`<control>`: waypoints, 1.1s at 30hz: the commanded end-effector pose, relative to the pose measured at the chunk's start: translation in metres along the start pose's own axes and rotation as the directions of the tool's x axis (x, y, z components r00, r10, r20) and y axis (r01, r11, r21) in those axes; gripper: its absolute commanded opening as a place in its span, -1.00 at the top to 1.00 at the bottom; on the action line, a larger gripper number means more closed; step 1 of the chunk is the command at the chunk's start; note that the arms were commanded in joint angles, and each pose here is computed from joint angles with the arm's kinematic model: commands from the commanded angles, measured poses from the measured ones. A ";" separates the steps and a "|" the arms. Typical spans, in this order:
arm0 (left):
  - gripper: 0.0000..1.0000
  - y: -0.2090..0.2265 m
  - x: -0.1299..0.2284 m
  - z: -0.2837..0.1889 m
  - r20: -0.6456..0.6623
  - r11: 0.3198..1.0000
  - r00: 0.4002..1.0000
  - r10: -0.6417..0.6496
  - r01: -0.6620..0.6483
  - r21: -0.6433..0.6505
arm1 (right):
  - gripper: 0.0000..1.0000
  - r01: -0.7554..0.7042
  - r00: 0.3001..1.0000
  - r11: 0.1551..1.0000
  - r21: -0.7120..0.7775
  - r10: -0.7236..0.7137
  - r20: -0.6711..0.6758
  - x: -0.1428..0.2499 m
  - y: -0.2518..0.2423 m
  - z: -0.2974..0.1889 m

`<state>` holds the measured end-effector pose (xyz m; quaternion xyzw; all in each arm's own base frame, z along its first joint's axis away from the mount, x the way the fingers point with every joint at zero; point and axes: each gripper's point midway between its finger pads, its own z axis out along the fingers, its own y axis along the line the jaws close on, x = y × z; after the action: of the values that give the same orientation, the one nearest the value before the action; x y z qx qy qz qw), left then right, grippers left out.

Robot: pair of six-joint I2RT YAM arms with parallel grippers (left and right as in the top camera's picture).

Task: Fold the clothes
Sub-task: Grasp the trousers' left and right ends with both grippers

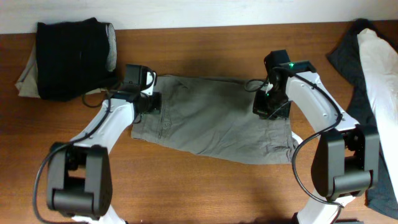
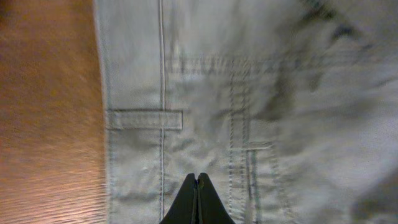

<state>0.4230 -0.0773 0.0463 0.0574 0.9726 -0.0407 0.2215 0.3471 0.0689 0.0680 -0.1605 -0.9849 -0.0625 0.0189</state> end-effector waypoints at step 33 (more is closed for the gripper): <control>0.98 0.052 0.015 -0.033 -0.117 0.983 0.977 -0.179 0.172 -0.072 | 0.92 -0.378 0.924 0.901 0.216 0.381 0.025 0.034 -0.130 0.025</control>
<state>0.3835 -0.0146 0.0051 -0.0337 0.9960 -0.0140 0.0818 0.2627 -0.0218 0.0028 -0.3345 -0.9363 0.0237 0.1040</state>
